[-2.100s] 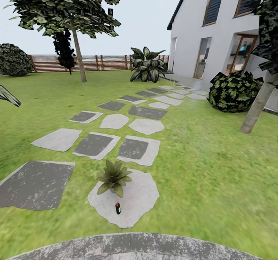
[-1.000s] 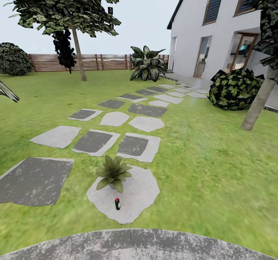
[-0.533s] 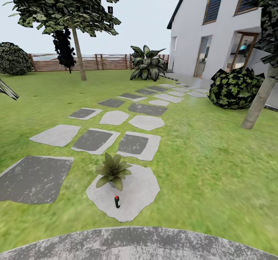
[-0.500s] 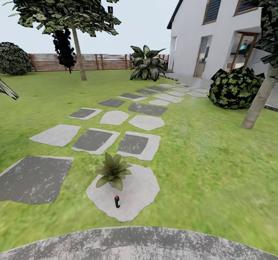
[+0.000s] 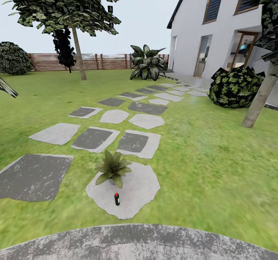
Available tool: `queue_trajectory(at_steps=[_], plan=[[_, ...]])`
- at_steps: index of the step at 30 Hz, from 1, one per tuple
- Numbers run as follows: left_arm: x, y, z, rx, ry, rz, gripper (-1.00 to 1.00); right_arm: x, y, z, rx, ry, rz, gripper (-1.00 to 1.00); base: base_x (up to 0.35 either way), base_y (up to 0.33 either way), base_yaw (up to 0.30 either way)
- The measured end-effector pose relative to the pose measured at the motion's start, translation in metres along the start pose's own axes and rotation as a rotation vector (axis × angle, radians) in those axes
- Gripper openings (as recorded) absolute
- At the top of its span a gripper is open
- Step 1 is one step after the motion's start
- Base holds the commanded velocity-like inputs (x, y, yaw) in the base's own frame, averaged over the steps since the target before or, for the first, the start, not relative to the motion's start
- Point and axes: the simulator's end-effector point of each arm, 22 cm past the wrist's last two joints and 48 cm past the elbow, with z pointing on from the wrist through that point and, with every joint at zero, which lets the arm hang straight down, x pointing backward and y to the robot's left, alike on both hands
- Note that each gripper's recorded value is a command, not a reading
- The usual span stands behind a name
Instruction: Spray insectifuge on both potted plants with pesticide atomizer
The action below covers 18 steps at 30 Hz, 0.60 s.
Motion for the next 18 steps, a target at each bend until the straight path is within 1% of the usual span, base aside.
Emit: queue_trajectory(at_steps=[18], plan=[[0.032,-0.001,0.023,0.0,0.0,0.0,1.0,0.033,0.002,0.02,0.001,-0.003,-0.002,1.0,0.0,0.0,0.0]])
